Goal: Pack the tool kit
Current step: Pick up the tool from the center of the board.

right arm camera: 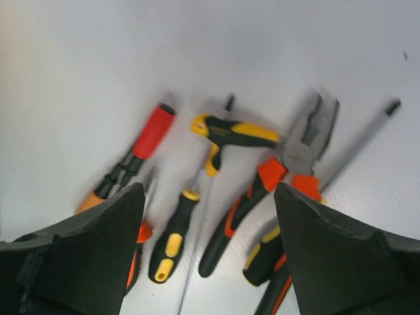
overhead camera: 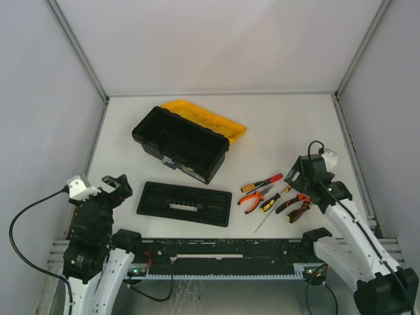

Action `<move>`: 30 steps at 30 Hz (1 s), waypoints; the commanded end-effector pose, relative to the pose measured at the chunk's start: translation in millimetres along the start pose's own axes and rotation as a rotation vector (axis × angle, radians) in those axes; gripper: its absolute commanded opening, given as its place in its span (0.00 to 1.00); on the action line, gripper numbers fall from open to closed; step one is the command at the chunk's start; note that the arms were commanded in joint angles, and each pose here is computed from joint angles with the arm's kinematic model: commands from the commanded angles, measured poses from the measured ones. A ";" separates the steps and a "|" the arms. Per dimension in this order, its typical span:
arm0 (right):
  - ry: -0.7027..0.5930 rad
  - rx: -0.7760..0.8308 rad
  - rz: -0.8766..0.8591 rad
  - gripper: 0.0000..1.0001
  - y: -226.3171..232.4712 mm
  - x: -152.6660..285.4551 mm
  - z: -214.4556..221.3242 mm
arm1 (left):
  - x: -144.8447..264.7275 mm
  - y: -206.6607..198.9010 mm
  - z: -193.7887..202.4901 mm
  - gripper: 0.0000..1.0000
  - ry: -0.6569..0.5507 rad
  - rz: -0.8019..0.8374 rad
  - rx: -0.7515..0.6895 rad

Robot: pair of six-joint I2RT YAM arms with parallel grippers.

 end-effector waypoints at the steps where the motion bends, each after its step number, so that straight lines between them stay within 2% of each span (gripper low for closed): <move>1: 0.064 -0.169 0.116 0.79 -14.9 -2.9 10.5 | -5.7 -3.7 -0.1 1.00 -0.012 0.025 -0.018; 4: 0.095 -0.166 0.093 0.70 -11.2 -20.3 3.6 | -6.1 -4.2 0.2 1.00 -0.008 0.030 -0.021; 8: 0.174 -0.046 -0.013 0.66 -2.6 -38.8 -3.1 | -6.6 -4.5 0.3 1.00 -0.006 0.031 -0.023; 11: 0.214 0.050 -0.098 0.65 13.7 -49.1 -2.9 | -7.2 -4.8 0.6 1.00 -0.003 0.031 -0.025; 16: 0.248 0.244 -0.027 0.65 43.5 -58.3 -1.5 | -8.8 -5.7 1.4 1.00 0.009 0.033 -0.032; 20: 0.247 0.305 -0.010 0.67 66.4 -60.0 5.5 | -8.8 -5.3 1.1 1.00 0.007 0.026 -0.031; 25: 0.166 0.179 0.138 0.76 56.9 -48.5 4.8 | -8.8 -4.7 1.3 1.00 0.006 0.021 -0.031; 27: 0.100 0.150 0.277 0.73 37.1 -45.4 1.2 | -8.8 -4.8 1.0 1.00 0.006 0.021 -0.031; 28: 0.119 0.123 0.292 0.70 28.9 -44.9 1.4 | -8.7 -4.8 1.3 1.00 0.005 0.022 -0.031; 30: 0.196 0.064 0.202 0.68 21.1 -47.9 7.5 | -8.9 -5.0 1.4 1.00 0.005 0.025 -0.031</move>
Point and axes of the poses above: each gripper's point midway between its finger pads, its own x axis back along the fingers, its own y axis along the line the jaws close on, z = x × y, the point moved 10 cm from there along x, back along the fingers, and after that the axes turned 1 degree about -x, right-handed, at the moved point
